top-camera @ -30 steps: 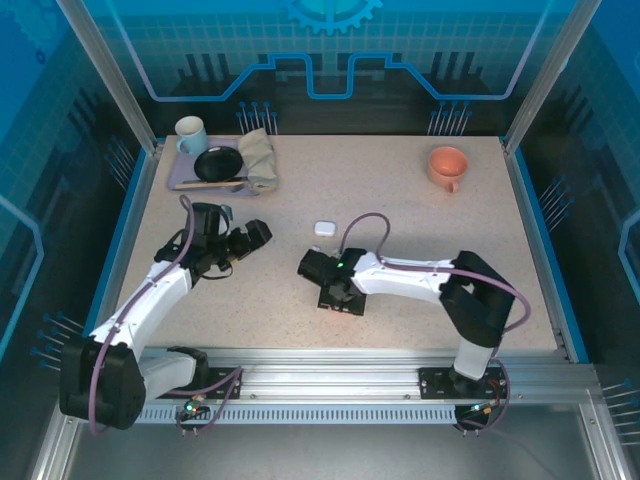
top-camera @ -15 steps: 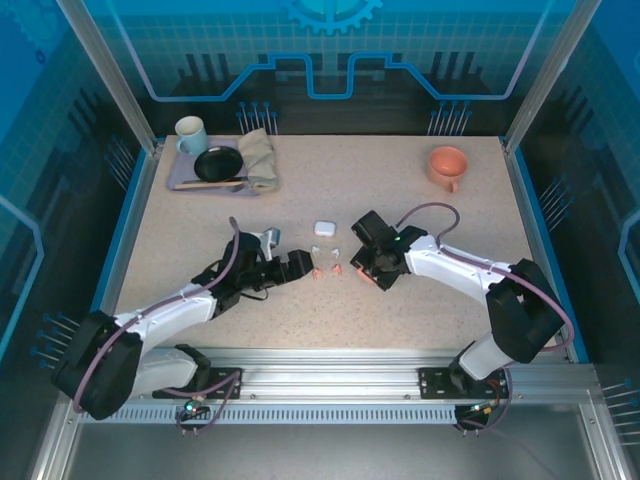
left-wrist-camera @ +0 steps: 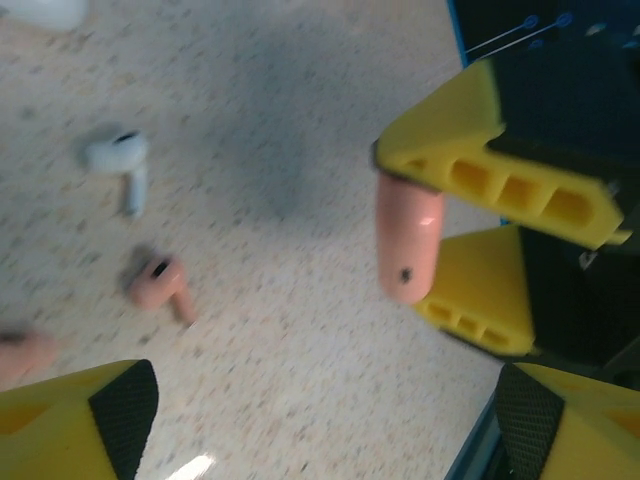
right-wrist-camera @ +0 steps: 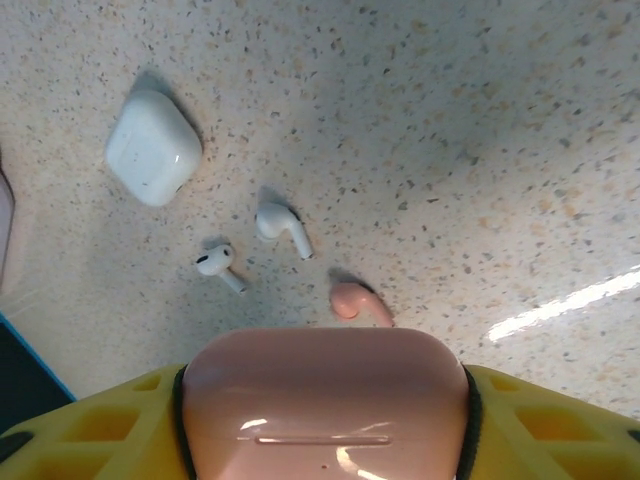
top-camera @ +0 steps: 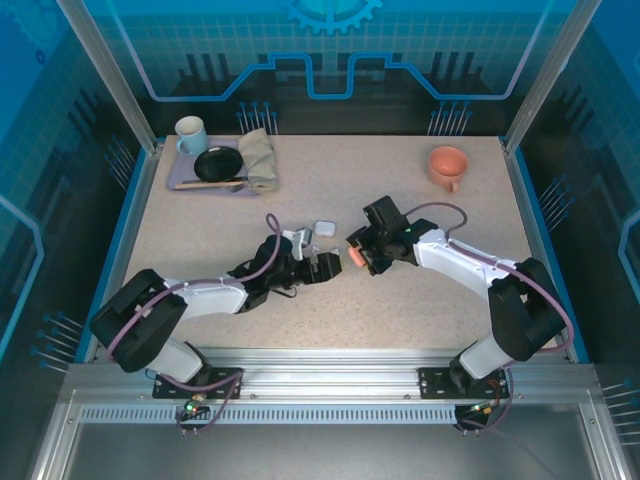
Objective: Insert wireless bluetooth earbuds into charging case
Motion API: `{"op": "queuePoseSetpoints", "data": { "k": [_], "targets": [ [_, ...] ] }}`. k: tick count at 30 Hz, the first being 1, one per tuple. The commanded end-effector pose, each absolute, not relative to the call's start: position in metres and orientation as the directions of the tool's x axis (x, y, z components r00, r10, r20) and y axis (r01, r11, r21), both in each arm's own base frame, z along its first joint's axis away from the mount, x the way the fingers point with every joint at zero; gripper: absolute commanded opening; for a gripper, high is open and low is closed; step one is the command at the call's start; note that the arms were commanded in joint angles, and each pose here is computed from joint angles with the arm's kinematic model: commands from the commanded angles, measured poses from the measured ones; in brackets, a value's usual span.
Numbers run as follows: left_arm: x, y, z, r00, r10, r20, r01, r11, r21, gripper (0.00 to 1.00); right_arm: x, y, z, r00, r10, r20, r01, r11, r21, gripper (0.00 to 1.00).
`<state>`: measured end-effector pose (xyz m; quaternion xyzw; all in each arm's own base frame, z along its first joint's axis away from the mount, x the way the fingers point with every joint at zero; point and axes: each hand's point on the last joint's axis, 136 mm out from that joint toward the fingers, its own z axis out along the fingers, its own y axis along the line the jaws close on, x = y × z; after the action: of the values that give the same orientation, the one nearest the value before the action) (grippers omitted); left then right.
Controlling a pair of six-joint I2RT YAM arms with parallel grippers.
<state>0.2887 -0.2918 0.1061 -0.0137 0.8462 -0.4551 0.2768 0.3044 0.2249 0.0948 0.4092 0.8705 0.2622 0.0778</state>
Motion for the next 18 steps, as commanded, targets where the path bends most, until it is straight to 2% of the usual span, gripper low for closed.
{"op": "queuePoseSetpoints", "data": {
  "k": [1,12,18],
  "targets": [
    [0.309,-0.309,0.136,-0.797,-0.323,-0.511,0.289,0.538,-0.792,0.86,0.314,0.232,0.114,-0.631,0.763,0.141,0.68,0.457,0.573,0.52],
    [0.318,-0.342,0.132,-0.811,-0.292,-0.507,0.313,0.515,-0.798,0.67,0.315,0.229,0.121,-0.617,0.769,0.168,0.686,0.421,0.593,0.52],
    [0.324,-0.352,0.127,-0.815,-0.29,-0.502,0.309,0.515,-0.8,0.61,0.314,0.228,0.122,-0.619,0.766,0.173,0.684,0.417,0.598,0.52]
  ]
}}
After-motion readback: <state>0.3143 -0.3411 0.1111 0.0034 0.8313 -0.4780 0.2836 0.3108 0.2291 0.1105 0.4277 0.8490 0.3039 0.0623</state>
